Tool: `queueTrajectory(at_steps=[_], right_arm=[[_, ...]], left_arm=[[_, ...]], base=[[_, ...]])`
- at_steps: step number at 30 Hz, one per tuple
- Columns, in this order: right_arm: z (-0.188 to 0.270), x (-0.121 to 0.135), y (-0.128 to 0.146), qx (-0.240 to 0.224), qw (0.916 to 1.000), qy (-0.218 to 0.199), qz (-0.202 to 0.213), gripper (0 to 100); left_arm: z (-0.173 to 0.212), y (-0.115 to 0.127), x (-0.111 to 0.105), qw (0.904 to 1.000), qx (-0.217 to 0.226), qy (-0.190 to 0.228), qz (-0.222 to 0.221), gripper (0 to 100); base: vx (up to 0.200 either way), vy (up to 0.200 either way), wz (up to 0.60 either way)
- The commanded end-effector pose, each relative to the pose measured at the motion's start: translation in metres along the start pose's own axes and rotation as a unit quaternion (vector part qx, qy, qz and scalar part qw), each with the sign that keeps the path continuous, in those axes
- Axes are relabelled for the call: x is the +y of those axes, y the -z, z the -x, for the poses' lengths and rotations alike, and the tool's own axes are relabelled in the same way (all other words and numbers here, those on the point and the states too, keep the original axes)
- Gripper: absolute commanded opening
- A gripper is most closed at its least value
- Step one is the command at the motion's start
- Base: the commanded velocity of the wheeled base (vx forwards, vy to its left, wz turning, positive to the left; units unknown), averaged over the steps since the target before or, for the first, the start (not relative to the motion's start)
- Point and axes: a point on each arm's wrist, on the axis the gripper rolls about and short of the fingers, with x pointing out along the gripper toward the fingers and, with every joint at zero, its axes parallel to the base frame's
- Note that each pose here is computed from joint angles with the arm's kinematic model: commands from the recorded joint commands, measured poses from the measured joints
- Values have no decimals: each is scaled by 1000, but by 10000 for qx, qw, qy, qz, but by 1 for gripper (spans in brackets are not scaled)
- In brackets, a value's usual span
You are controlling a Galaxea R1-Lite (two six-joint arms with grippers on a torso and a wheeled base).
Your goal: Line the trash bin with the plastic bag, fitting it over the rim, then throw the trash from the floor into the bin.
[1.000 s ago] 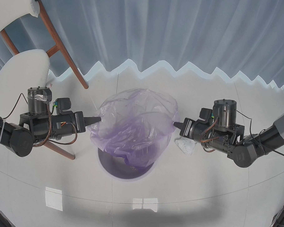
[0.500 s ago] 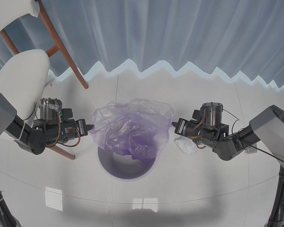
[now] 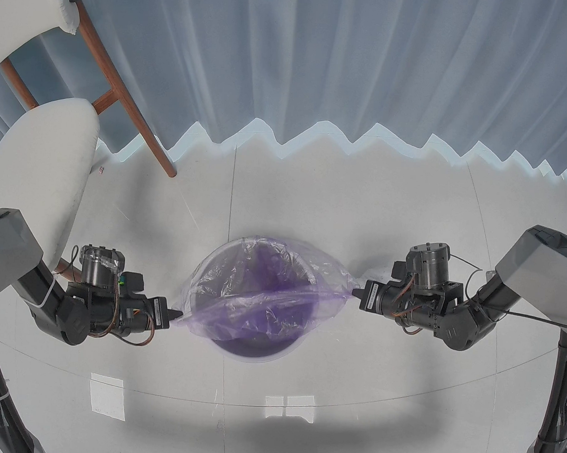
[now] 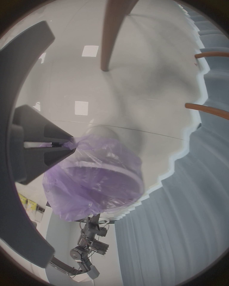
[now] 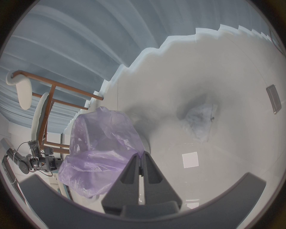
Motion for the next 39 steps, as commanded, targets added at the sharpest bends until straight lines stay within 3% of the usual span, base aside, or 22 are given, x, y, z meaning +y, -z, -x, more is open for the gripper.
queueTrajectory(at_steps=[1,9,19,20,21,22,25,28,29,33,35,37,39], right_arm=[[17,0,27,209,9998,-36,34,0],[34,-10,57,204,9996,-179,52,0],[49,-12,71,-82,9988,-469,96,0],[51,-13,74,-55,9989,-454,76,100],[53,-15,78,12,9991,-418,55,100],[54,-17,81,55,9992,-386,31,100],[64,-14,78,-154,9988,-448,-149,100],[80,-7,68,-485,9950,-647,-592,100],[92,-2,64,-586,9918,-752,-849,100],[115,7,62,-615,9880,-946,-1059,100],[123,22,62,-588,9827,-1246,-1240,100],[128,42,60,-416,9683,-1620,-1857,100],[133,68,60,127,9455,-1798,-2712,100]], left_arm=[[13,26,2,9992,375,-17,110,0],[23,48,1,9997,224,70,3,0],[43,73,-2,9989,-292,251,-269,0],[47,78,-2,9988,-312,258,-263,0],[51,83,-2,9988,-318,260,-258,0],[55,88,-3,9987,-335,274,-261,100],[64,94,-5,9978,-496,294,-329,100],[74,94,-7,9961,-747,326,-340,100],[80,86,-10,9929,-1081,403,-274,100],[106,70,-23,9821,-1769,639,-126,100],[125,63,-37,9713,-2176,953,119,100],[142,59,-47,9601,-2499,1211,320,100],[158,57,-54,9493,-2722,1452,609,100]], base=[[0,0,0],[0,0,0],[0,0,0],[0,0,0],[0,0,0],[0,0,0],[0,0,0],[0,0,0],[0,0,0],[0,0,0],[0,0,0],[0,0,0],[0,0,0]])
